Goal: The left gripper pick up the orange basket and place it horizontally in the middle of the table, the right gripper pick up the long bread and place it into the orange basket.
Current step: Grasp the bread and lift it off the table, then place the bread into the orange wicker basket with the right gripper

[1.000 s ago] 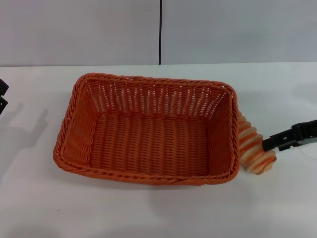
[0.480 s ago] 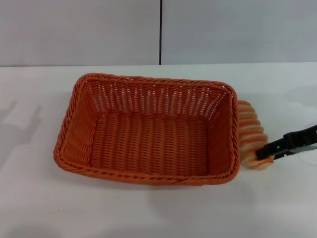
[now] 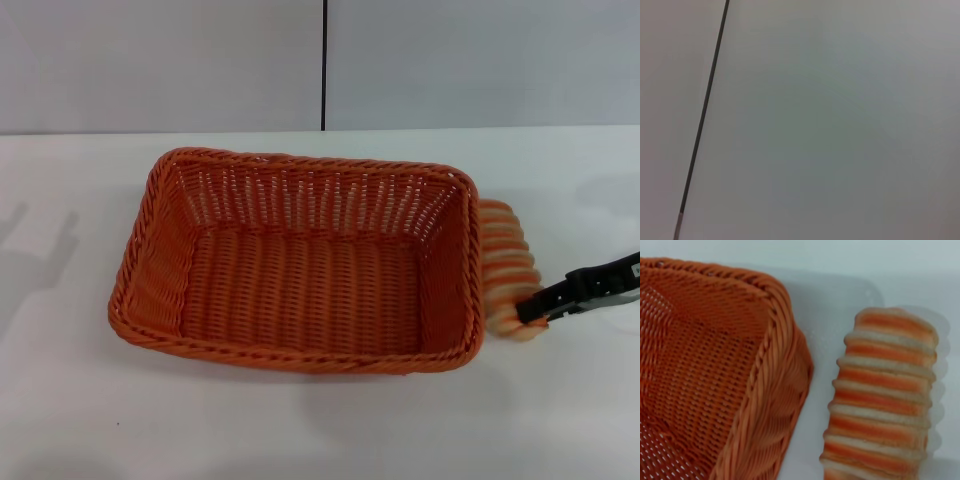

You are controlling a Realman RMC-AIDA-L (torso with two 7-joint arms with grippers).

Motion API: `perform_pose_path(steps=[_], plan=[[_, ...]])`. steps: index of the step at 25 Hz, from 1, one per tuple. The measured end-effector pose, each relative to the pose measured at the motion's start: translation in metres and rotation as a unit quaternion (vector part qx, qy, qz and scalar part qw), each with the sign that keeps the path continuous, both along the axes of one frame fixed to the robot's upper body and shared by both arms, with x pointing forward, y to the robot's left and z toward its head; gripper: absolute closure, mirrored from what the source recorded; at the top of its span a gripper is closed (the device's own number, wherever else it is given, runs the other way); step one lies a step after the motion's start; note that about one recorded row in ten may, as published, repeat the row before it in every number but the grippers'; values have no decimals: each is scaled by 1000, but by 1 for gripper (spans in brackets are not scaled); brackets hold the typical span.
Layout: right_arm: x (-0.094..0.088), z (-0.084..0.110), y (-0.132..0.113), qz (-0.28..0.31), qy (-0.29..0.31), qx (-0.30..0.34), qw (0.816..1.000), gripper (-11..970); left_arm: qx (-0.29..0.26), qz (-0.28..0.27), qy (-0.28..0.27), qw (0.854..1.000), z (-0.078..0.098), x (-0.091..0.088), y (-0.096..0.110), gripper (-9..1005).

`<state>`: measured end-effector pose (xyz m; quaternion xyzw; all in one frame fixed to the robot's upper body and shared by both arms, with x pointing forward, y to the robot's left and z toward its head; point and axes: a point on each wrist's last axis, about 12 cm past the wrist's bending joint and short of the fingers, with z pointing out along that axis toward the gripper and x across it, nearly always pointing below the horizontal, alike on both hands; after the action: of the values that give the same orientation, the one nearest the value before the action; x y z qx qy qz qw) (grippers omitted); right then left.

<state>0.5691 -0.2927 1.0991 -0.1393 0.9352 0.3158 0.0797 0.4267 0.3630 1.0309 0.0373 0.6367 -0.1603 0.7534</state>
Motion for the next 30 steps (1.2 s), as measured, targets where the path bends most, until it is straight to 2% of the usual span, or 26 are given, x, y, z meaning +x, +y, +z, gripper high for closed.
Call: perform_pose_path(steps=[1,8,11,17,21,22,25,27,30], plan=[[1,1,-1,0,-3,0,1000,546,0,0,0,1000,0,0,0,313],[-3,18,-7,-5,-37,20,999,611,-2,2,-1,1000,0,-1,1,314],[-8,32,-17,-17,-63,38,997,636,-4,2,-1,1000,0,-1,1,315],[-28,61,-42,-70,-114,15,991,699,-7,2,-1,1000,0,-1,1,315],[-37,74,-48,-79,-133,22,988,716,-14,1,-3,1000,1,-2,1,314],[-42,85,-45,-66,-148,40,986,720,-16,-2,-5,1000,2,-1,0,314],[-46,94,-39,-45,-161,61,984,733,-18,-5,-9,1000,3,0,-1,314],[-51,107,-28,-5,-178,86,980,746,-19,-7,-11,1000,3,1,-2,314],[-54,115,-17,29,-186,111,976,772,-21,-8,-12,1000,4,2,-2,313]])
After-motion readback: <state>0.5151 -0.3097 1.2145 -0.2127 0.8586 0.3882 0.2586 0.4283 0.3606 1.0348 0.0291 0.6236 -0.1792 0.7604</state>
